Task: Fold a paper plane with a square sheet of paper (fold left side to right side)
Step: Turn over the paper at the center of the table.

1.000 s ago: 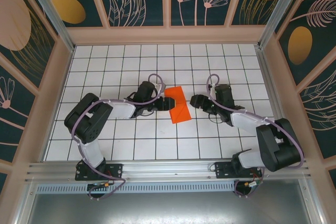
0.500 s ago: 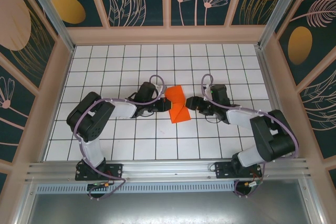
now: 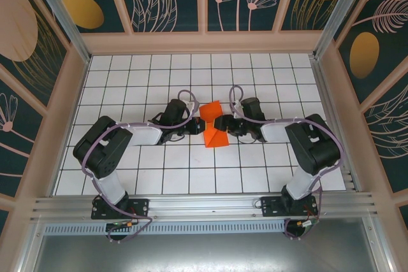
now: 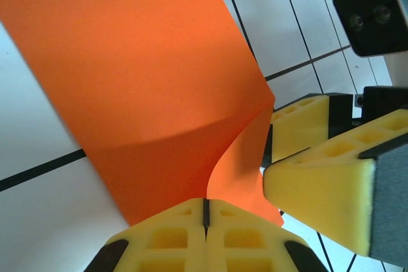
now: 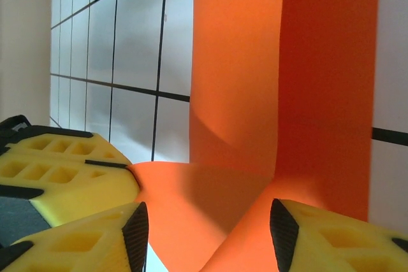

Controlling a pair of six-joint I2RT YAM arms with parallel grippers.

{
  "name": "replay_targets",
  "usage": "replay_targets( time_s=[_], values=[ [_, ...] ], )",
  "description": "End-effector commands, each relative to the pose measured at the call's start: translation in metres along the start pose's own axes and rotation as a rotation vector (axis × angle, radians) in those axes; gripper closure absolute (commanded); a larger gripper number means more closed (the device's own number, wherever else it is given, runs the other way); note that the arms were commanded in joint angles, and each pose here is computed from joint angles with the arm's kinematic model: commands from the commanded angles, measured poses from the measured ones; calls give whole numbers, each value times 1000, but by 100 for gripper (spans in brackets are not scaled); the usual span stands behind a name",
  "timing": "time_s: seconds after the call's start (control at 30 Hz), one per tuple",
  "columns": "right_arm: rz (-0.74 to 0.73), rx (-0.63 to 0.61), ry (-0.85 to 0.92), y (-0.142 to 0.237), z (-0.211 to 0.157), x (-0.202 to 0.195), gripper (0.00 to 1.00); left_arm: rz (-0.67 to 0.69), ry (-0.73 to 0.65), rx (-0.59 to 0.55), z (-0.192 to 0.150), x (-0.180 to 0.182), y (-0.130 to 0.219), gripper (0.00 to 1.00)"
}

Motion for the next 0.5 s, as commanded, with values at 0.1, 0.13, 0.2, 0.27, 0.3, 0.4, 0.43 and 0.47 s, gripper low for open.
replay_targets(
  time_s=[0.1, 0.13, 0.2, 0.27, 0.3, 0.4, 0.43, 0.47],
  values=[
    [68, -11, 23, -10, 9, 14, 69, 47, -8, -35, 4, 5, 6, 79],
    [63, -17, 27, -10, 10, 14, 75, 62, -8, -48, 6, 6, 8, 75],
    [48, -33, 39, -9, 14, 13, 90, 92, -4, -85, 12, 5, 16, 60],
    [47, -60, 59, -4, 21, 16, 100, 95, 5, -129, 21, 2, 28, 54],
    [50, -82, 76, 1, 26, 18, 100, 89, 17, -155, 26, 0, 35, 47],
    [79, -161, 145, 24, 47, 32, 100, 35, 48, -237, 39, -11, 60, 24],
    [95, -191, 176, 34, 54, 38, 100, 4, 57, -267, 43, -18, 70, 17],
    [113, -220, 201, 45, 61, 43, 100, -27, 59, -293, 48, -24, 79, 12]
  ],
)
Point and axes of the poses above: each hand's point on the last joint's axis, 136 mm out from that joint toward the fingers, its own y axis back along the fingers, its own x axis along the line the jaws close on, z = x × y, the point moved 4 cm from there along y, back along the fingers, and after that the axes turned 10 degrees about y, right-handed, at the moved point
